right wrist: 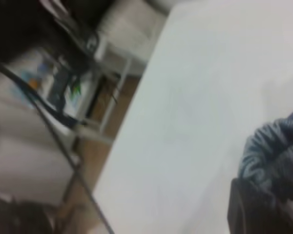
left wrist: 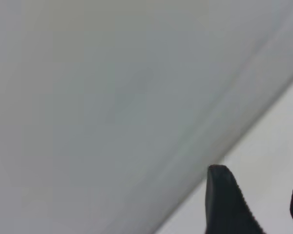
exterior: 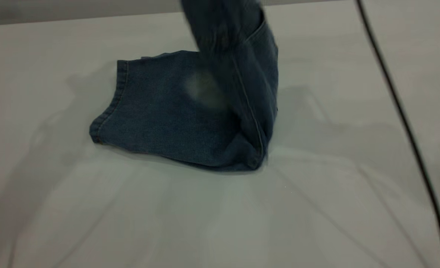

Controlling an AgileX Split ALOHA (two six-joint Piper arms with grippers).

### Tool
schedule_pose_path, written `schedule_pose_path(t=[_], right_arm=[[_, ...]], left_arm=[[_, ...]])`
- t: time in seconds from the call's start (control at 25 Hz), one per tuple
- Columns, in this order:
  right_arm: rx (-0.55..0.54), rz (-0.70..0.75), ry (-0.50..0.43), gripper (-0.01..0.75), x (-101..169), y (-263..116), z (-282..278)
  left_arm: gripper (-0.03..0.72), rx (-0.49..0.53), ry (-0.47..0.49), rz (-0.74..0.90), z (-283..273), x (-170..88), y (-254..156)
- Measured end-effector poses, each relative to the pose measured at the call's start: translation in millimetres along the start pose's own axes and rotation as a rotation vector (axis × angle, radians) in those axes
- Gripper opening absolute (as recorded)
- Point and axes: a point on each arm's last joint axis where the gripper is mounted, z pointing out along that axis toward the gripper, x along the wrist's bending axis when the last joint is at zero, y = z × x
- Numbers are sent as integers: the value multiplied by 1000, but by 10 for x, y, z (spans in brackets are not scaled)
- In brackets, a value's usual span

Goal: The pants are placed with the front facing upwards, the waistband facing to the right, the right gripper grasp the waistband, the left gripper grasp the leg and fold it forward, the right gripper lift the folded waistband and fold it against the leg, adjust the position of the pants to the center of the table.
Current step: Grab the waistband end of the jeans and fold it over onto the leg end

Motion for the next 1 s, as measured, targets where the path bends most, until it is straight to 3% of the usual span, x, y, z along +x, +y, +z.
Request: schedule_pose_path(t=[0.28,0.84,1.0], right_arm=[[63,-25,-2,33,-79,-74,504],[89,-77,0,36,-177,-84,1098],[110,-109,11,85,-175,-151,1152]], left_arm=[[309,-77,65,-10,-327,171,178],[309,-83,65,-19,-327,169,185],[309,-83,65,-19,-327,169,185]])
